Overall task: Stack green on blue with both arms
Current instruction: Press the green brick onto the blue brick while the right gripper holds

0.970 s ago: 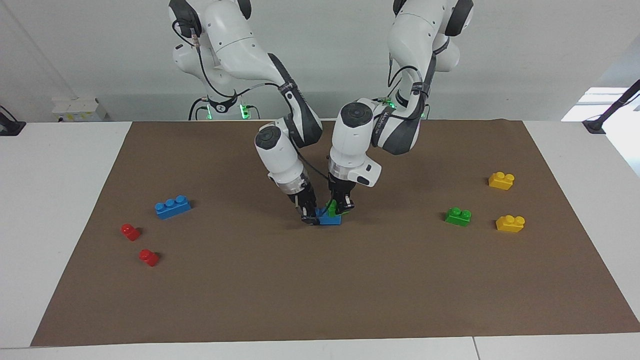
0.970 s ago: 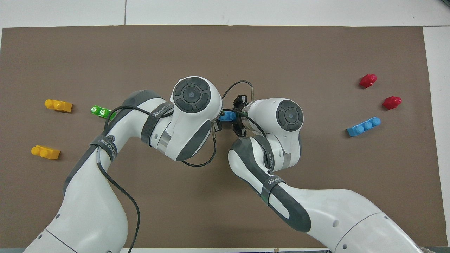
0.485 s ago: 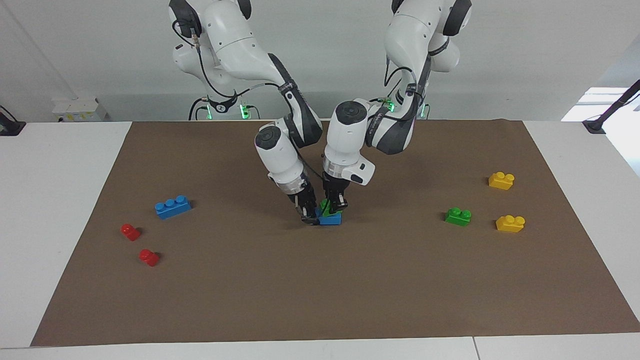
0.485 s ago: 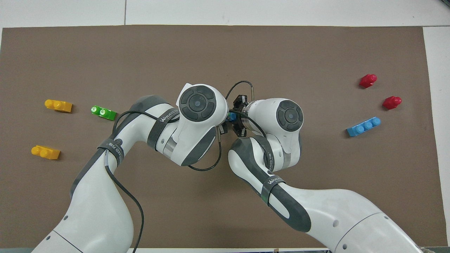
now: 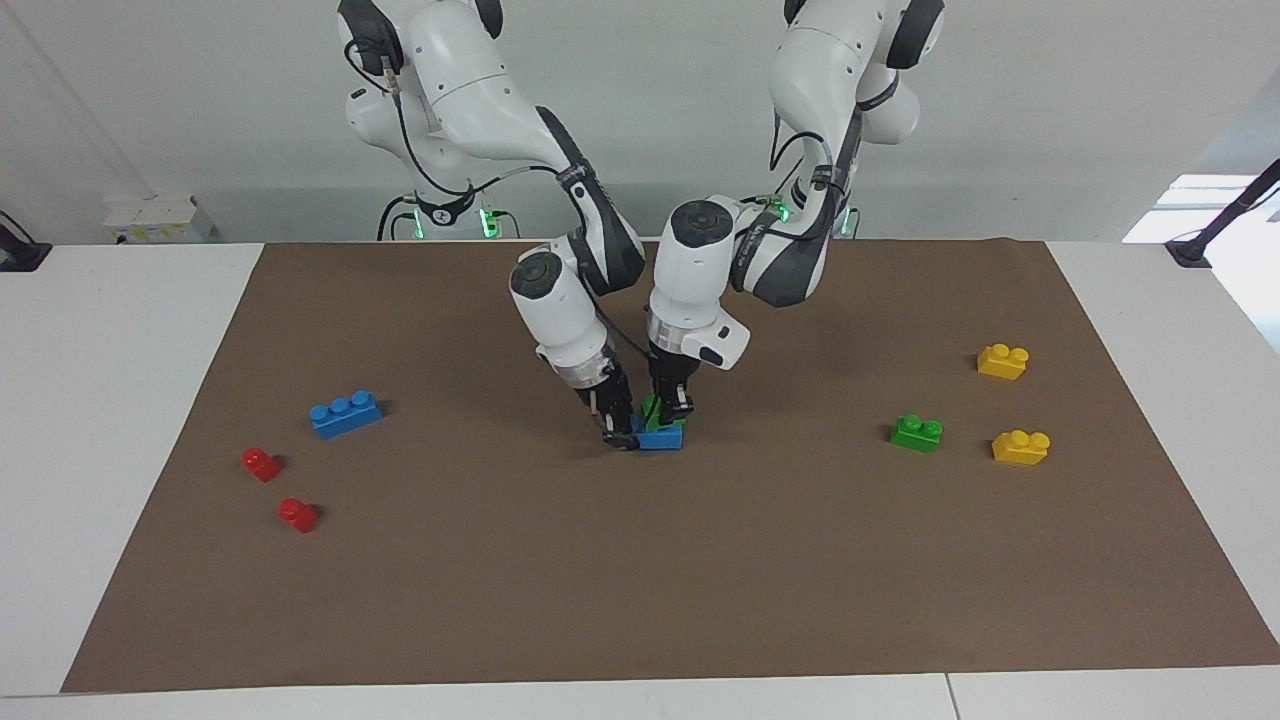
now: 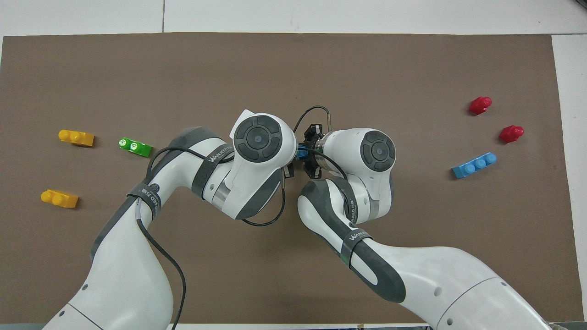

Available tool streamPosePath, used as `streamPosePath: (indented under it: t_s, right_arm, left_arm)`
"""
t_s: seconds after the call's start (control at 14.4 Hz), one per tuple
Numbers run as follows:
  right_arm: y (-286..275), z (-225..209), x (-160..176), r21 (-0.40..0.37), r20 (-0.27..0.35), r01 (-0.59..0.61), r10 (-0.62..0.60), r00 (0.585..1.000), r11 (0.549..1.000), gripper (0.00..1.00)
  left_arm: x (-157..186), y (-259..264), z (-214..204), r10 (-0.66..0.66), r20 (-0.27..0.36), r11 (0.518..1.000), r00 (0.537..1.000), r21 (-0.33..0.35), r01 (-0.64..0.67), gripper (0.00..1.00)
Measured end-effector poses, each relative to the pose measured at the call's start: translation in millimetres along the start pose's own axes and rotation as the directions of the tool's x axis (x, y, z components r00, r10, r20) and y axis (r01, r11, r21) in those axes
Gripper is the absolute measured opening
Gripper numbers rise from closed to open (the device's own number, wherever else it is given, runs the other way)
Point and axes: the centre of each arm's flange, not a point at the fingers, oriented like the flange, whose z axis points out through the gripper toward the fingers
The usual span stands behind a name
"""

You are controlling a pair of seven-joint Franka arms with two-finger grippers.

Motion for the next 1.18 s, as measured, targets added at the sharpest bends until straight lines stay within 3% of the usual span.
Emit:
streamPosePath:
  t_s: [0.55, 1.18]
  right_arm:
    - [0.0, 0.0, 0.0, 0.0, 0.0, 0.0, 0.0, 1.0, 1.0, 0.34]
    - [0.6, 0.6, -1.5, 0.003, 0.002, 0.003, -0.003, 1.0, 1.0, 0.34]
  left_arm:
    - [0.3, -0.9, 2.6, 0.124, 0.005, 0.992, 0.992, -0.005, -0.124, 0.34]
    - [3.9, -1.1, 16.9, 0.143, 0.01, 0.99, 0.99, -0.007, -0.143, 0.34]
